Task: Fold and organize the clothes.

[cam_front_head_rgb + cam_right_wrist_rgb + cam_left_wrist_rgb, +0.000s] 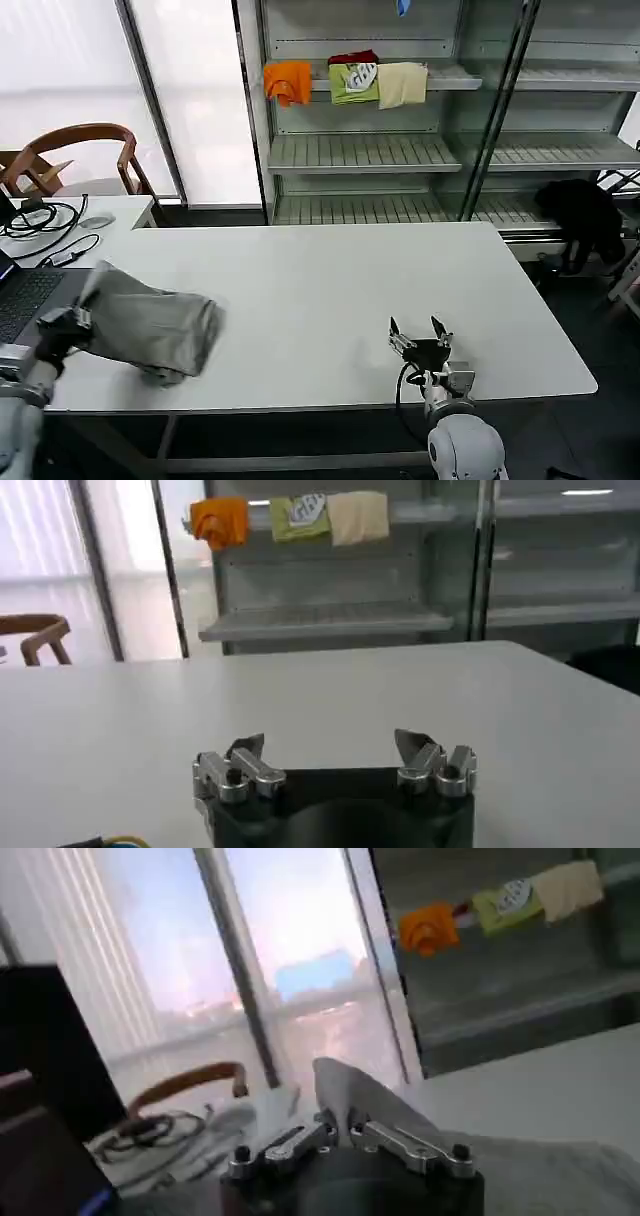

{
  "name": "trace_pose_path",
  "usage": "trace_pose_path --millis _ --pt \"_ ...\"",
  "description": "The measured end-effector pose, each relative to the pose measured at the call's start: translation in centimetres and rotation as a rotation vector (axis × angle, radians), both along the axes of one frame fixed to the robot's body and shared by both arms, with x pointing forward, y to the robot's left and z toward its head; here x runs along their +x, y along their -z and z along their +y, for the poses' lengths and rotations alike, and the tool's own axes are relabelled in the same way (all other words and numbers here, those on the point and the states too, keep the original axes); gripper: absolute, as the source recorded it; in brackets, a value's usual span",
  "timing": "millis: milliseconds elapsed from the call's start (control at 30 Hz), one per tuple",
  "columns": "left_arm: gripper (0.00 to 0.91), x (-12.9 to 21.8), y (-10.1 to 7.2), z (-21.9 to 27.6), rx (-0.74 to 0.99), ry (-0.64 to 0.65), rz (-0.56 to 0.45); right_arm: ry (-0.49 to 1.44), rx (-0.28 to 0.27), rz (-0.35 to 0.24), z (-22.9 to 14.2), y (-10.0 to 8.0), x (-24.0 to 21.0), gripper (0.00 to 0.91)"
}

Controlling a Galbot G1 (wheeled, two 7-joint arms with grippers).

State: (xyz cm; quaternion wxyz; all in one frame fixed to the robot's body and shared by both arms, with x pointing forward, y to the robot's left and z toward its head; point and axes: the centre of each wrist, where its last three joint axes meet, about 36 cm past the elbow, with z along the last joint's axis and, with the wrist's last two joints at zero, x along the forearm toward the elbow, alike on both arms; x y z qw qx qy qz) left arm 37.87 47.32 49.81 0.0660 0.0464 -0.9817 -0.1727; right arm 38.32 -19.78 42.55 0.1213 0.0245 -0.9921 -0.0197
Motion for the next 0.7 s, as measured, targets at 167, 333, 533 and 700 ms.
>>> trace_pose_path --millis 167,333,533,700 --pt "0.020 0.3 -5.1 2.4 0.169 0.007 -0.028 -0.003 -0.002 0.005 0.0 0.3 0.0 0.907" --pt "0.020 0.4 -8.1 2.6 0.305 0.015 -0.035 -0.002 -0.008 0.008 -0.3 0.7 -0.2 0.907" --pt "0.020 0.5 -6.4 -0.7 0.401 0.066 -0.008 0.005 -0.017 0.018 -0.8 1.4 -0.6 0.907" --pt "0.020 0.7 0.9 -6.1 0.394 0.121 0.053 0.014 -0.025 0.029 -1.3 1.9 -0.9 0.907"
